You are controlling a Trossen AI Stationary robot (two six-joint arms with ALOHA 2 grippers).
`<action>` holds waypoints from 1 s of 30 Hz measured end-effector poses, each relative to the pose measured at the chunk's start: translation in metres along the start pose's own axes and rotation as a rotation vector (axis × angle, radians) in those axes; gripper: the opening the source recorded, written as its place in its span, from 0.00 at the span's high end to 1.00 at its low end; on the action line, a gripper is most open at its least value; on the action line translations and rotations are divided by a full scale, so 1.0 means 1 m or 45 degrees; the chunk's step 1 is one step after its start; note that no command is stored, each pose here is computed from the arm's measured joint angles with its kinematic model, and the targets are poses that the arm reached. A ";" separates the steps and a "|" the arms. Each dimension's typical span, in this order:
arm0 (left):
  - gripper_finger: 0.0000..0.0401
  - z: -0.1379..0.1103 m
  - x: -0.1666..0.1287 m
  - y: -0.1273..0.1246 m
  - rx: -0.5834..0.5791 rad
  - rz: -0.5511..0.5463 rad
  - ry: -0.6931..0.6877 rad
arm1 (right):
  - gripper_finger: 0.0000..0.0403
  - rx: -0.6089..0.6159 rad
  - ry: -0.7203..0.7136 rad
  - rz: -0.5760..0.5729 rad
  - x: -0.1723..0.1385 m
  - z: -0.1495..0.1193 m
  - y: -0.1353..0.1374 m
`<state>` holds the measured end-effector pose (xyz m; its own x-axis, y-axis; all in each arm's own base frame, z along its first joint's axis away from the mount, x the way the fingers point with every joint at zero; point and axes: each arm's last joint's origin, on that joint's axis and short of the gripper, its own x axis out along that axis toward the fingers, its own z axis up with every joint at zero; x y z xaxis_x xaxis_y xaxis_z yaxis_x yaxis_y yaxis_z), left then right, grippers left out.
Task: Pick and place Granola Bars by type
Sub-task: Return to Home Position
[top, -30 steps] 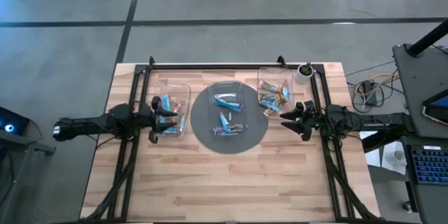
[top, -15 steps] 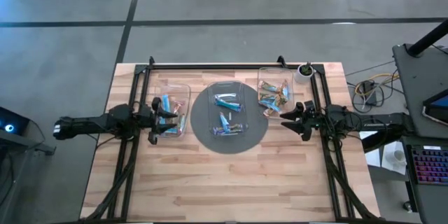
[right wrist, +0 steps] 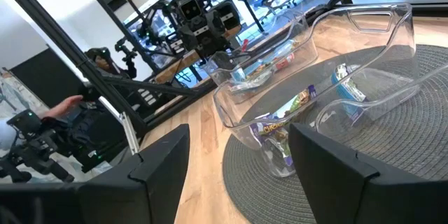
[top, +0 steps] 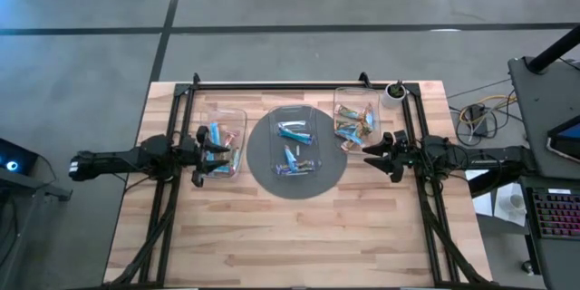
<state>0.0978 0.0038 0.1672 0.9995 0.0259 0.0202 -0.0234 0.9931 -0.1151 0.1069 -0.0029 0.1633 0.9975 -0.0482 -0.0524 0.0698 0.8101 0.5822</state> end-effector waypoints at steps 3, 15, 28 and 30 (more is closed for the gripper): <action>0.59 0.000 0.000 0.000 0.000 0.000 0.003 | 0.42 0.000 0.000 0.000 0.000 0.000 0.000; 0.59 0.000 0.000 0.000 0.000 0.001 0.006 | 0.42 0.000 0.001 0.000 0.000 0.000 0.000; 0.59 0.000 0.000 0.000 0.000 0.001 0.008 | 0.42 -0.013 -0.044 0.036 -0.005 0.002 0.001; 0.59 0.000 0.000 0.000 0.000 0.001 0.008 | 0.42 -0.108 -0.058 0.047 -0.007 0.003 0.002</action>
<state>0.0983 0.0038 0.1667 0.9996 0.0263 0.0139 -0.0245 0.9930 -0.1153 0.1001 -0.0026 0.1668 0.9991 -0.0423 0.0062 0.0332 0.8582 0.5122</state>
